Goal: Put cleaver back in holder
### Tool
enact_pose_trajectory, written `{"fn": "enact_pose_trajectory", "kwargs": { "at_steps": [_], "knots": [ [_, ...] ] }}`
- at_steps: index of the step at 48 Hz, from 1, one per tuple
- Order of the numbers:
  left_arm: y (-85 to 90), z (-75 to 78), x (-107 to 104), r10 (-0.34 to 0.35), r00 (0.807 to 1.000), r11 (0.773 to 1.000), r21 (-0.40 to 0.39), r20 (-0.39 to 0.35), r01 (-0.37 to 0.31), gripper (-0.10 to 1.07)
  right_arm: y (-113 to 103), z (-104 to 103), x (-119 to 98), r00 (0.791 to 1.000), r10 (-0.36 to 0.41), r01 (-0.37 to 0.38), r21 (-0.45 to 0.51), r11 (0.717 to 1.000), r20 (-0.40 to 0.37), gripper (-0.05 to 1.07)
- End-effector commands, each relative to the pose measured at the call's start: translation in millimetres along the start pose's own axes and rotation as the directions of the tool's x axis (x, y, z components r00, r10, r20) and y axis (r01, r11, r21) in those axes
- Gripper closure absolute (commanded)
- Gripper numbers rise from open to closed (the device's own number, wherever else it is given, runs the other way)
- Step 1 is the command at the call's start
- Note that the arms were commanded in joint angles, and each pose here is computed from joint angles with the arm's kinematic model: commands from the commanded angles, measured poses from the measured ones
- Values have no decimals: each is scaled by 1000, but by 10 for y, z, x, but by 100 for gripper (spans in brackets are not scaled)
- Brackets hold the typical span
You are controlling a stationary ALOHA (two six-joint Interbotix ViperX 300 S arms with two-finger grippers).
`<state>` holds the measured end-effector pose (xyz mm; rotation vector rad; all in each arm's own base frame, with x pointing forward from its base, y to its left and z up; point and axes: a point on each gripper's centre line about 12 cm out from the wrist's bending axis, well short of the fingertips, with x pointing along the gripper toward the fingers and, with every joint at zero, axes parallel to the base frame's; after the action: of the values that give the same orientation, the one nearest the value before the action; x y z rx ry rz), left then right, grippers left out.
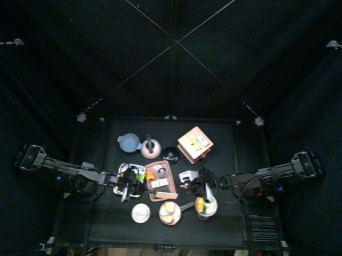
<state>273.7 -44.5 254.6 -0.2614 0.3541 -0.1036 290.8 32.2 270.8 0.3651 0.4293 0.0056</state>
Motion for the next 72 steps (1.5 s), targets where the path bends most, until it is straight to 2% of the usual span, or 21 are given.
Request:
{"fn": "enact_pose_trajectory", "kwargs": {
  "at_steps": [1, 11, 18, 24, 32, 43, 48, 59, 72],
  "knots": [
    [53, 287, -88, 33, 999, 999, 8, 19, -34, 61, -179, 13, -120, 998, -24, 23, 26, 999, 59, 27],
    [281, 453, -132, 134, 991, 990, 43, -21, -133, 61, -700, -302, -170, 985, -174, 172, 99, 980, 15, 27],
    [388, 513, -123, 171, 985, 985, 22, -17, -171, 61, -930, -431, -160, 970, -242, 242, 144, 960, -16, 28],
    [445, 544, -69, 190, 981, 982, 14, -26, -189, 61, -1040, -466, -168, 961, -275, 275, 162, 948, -23, 28],
    [484, 550, 52, 206, 974, 978, 13, -90, -206, 61, -1060, -497, -172, 959, -281, 282, 177, 943, -31, 30],
    [553, 599, 244, 235, 957, 972, 37, -169, -232, 61, -1036, -463, -173, 962, -273, 272, 155, 950, -19, 54],
    [602, 629, 303, 251, 951, 968, 50, -179, -246, 61, -1035, -479, -176, 962, -271, 271, 153, 950, -21, 61],
    [676, 683, 357, 270, 946, 963, 54, -180, -265, 61, -1036, -514, -162, 962, -271, 273, 161, 949, -34, 61],
    [706, 667, 464, 274, 941, 962, 58, -199, -267, 61, -1029, -525, -146, 963, -266, 268, 160, 950, -37, 61]
  ]
}}
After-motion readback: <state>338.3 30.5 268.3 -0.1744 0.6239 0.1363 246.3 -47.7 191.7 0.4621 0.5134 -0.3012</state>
